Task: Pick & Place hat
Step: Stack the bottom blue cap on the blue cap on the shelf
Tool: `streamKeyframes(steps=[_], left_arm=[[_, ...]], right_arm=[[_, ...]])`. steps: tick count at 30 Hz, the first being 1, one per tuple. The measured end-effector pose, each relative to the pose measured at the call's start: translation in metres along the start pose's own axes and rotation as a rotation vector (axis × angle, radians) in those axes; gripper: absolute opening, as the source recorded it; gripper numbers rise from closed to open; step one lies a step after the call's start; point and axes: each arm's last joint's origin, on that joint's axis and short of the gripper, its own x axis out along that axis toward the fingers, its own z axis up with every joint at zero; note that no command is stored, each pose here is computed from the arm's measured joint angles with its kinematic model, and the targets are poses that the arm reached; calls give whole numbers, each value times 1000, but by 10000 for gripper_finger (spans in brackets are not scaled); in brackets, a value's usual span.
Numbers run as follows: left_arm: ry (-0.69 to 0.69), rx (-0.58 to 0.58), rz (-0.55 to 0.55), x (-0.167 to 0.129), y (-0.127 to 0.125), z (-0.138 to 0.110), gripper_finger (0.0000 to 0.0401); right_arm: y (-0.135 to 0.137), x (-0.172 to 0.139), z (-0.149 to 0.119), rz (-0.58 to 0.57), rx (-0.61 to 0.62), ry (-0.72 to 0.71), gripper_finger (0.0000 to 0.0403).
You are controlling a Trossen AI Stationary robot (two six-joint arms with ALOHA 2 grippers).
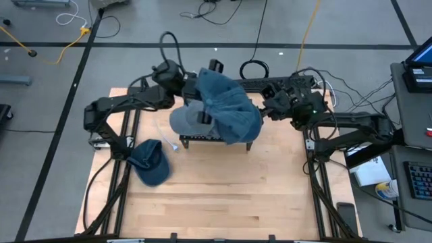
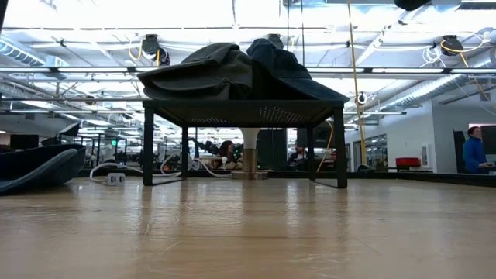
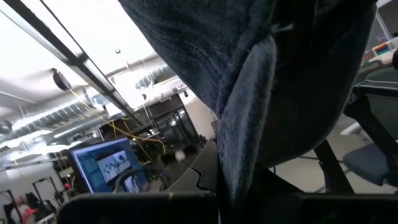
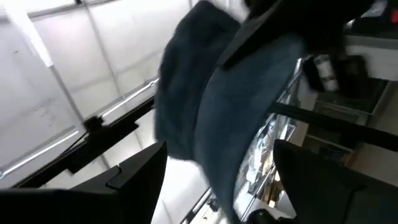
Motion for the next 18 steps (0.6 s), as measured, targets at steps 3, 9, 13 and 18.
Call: streamKeyframes(steps=[3,9,13,18], left_arm=[[5,-21,-3,1,0,-3,7],[6,-40,-1,1,-1,-2,9],[6,-52,-1,3,-4,-2,22],[27,-144,1,6,-8,-3,28]], right_arm=[[7,1,-7,27,-43,25,273],[11,3,-15,37,-84,45,190],[9,3,-15,18,-71,42,108],[7,3,-14,-2,-79,42,15]])
